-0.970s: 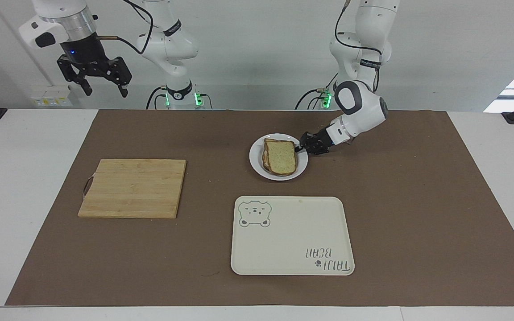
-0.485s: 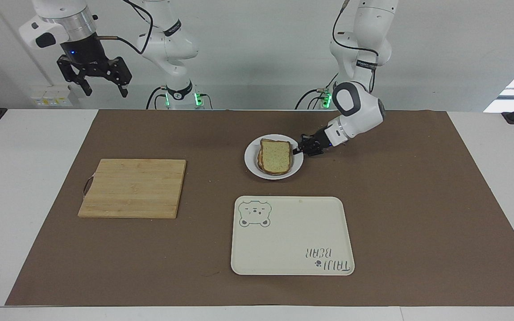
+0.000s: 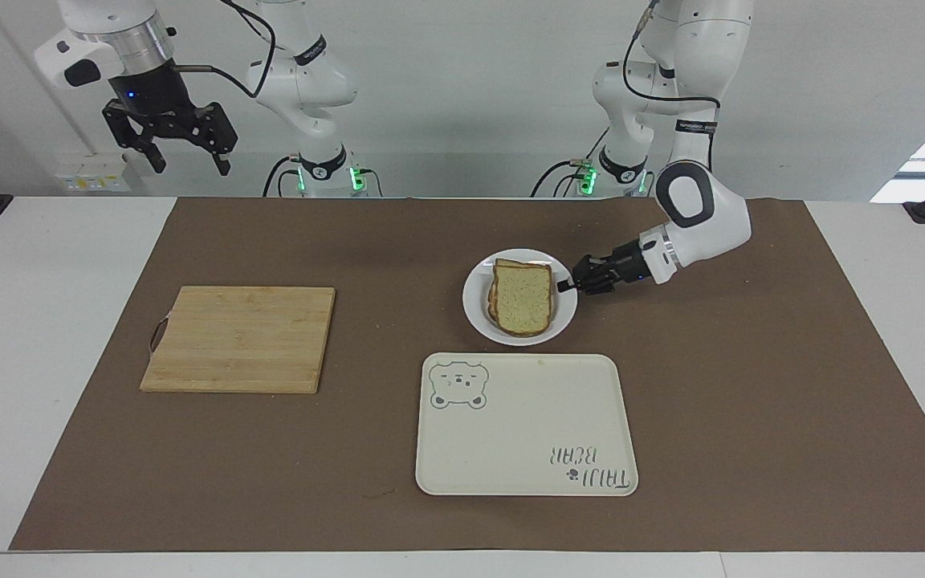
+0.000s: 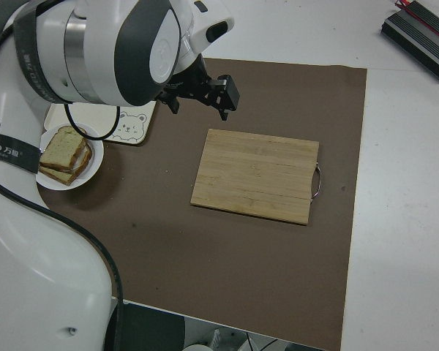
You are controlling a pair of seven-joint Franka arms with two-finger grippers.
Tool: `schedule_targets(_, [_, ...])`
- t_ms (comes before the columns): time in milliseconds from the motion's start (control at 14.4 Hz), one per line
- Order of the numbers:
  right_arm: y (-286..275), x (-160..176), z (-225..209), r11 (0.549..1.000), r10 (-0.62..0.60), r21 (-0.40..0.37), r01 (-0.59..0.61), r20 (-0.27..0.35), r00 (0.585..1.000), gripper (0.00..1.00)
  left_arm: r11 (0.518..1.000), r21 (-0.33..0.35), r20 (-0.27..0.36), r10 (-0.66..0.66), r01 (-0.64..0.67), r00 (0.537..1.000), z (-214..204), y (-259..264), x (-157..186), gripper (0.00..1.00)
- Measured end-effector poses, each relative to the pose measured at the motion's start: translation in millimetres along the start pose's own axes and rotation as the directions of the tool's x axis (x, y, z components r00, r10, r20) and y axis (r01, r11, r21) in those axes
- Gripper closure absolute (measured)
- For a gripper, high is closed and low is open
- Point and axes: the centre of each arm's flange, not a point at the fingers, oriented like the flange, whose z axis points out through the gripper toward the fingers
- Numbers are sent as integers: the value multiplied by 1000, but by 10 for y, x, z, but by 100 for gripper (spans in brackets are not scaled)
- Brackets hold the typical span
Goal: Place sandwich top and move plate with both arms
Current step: 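Slide the plate with the left gripper onto the bear tray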
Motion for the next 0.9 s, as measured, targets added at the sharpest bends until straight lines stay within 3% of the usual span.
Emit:
schedule_targets(208, [0, 0, 1, 1000, 0, 0, 0, 0, 1000, 0, 999, -32, -40, -14, 13, 999, -211, 105, 415, 92])
schedule_targets(416, [0, 0, 2, 1000, 0, 0, 0, 0, 1000, 0, 1000, -21, -61, -25, 24, 998, -257, 294, 841, 92])
schedule_targets(901, [0, 0, 5, 1000, 0, 0, 0, 1, 1000, 0, 998, 28, -72, -56, 58, 996, 97, -72, 1524, 92])
